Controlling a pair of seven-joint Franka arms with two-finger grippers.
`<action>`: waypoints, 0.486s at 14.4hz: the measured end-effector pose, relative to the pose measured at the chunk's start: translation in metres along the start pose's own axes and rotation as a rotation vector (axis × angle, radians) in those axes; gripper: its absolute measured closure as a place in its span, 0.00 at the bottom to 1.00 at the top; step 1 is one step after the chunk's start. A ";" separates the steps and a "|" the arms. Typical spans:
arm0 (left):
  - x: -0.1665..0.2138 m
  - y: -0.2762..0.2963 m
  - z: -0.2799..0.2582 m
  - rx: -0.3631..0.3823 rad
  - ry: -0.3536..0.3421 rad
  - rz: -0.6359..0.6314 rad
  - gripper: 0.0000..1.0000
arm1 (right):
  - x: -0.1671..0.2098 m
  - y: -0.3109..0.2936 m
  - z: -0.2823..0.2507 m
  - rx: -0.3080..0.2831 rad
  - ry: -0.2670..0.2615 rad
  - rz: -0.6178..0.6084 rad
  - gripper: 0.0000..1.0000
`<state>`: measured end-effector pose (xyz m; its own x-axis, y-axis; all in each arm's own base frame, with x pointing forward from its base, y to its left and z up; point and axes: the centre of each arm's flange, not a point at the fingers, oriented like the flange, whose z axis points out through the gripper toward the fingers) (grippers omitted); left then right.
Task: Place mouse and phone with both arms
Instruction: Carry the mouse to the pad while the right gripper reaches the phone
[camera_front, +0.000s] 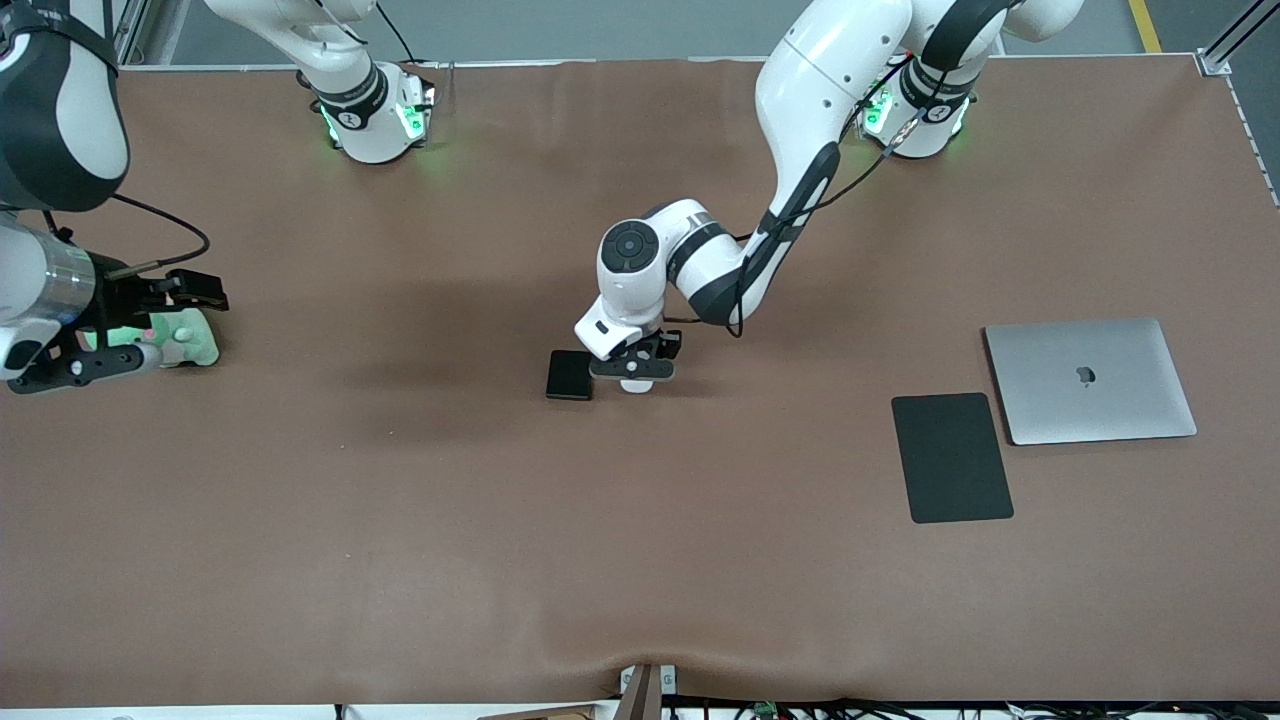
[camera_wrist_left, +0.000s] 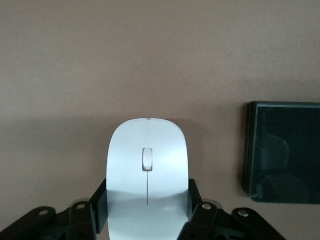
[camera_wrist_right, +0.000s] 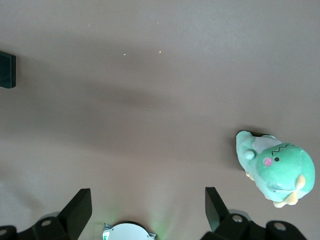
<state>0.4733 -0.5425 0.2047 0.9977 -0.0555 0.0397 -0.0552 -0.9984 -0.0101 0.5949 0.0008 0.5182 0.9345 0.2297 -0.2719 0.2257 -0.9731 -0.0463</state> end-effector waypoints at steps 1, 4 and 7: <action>0.006 -0.004 -0.017 0.010 0.000 -0.008 0.38 | 0.004 -0.005 0.004 -0.001 -0.006 -0.009 0.00; 0.036 -0.034 -0.081 0.009 0.025 -0.050 0.38 | 0.019 -0.025 0.014 -0.010 -0.006 -0.046 0.00; 0.077 -0.089 -0.136 -0.002 0.053 -0.118 0.38 | 0.031 -0.043 0.020 0.015 0.014 -0.072 0.00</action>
<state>0.5499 -0.4592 0.3443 0.9937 0.0616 0.0932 0.0619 -0.9981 -0.0004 0.6087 0.0495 0.4925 0.9197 0.2989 -0.2543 0.2883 -0.9543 -0.0792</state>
